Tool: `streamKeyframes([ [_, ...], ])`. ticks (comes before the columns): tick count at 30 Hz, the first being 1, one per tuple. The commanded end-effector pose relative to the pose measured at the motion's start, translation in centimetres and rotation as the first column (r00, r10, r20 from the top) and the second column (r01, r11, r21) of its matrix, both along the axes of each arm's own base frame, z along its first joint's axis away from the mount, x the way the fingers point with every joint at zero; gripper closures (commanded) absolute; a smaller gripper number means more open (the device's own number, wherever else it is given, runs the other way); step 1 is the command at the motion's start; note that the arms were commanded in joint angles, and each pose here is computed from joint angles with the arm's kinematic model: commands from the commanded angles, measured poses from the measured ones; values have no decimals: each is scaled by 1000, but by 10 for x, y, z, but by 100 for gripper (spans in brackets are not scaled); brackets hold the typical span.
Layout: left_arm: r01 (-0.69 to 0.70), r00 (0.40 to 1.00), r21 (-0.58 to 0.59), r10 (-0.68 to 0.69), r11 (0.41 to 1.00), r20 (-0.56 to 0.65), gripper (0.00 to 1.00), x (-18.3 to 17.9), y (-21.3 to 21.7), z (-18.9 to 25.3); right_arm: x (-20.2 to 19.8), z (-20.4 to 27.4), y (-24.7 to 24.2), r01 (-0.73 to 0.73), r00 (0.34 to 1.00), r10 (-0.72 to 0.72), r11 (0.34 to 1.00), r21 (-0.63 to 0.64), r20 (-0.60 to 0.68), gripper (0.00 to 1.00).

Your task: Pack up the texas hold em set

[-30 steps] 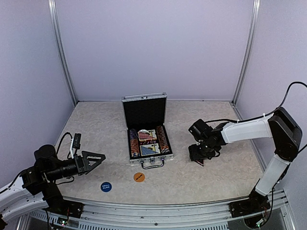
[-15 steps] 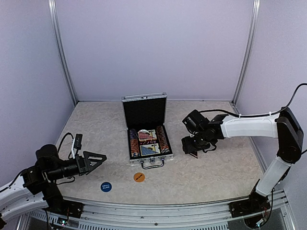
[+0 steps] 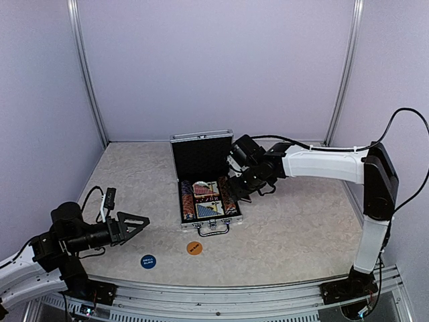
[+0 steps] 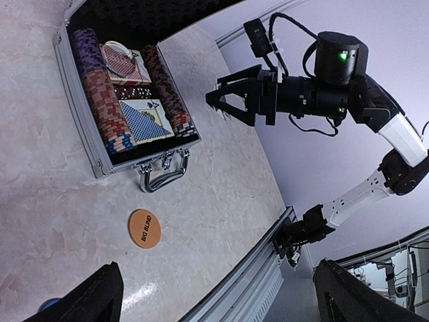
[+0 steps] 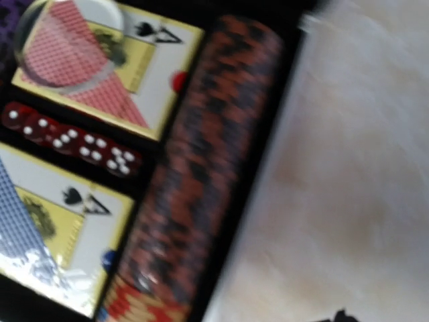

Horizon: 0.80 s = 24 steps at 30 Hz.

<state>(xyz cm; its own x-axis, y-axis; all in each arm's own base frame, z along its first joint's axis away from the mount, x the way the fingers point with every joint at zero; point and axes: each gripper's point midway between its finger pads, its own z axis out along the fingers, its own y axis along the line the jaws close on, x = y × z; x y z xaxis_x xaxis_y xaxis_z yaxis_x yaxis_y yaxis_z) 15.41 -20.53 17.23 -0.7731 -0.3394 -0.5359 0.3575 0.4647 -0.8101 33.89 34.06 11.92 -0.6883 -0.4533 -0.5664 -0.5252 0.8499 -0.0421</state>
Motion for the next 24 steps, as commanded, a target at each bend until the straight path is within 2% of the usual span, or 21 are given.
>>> streamKeyframes([
  [1,-12,1000,-11,12,1000,23,1,2,2,10,5,3,26,-128,992,128,991,-44,4,32],
  [14,-23,1000,-8,23,1000,11,1,2,4,7,27,-5,93,-301,951,306,950,-85,46,31],
  [24,-32,999,-9,32,999,11,1,1,6,7,26,-35,107,-380,923,384,915,-134,6,31],
])
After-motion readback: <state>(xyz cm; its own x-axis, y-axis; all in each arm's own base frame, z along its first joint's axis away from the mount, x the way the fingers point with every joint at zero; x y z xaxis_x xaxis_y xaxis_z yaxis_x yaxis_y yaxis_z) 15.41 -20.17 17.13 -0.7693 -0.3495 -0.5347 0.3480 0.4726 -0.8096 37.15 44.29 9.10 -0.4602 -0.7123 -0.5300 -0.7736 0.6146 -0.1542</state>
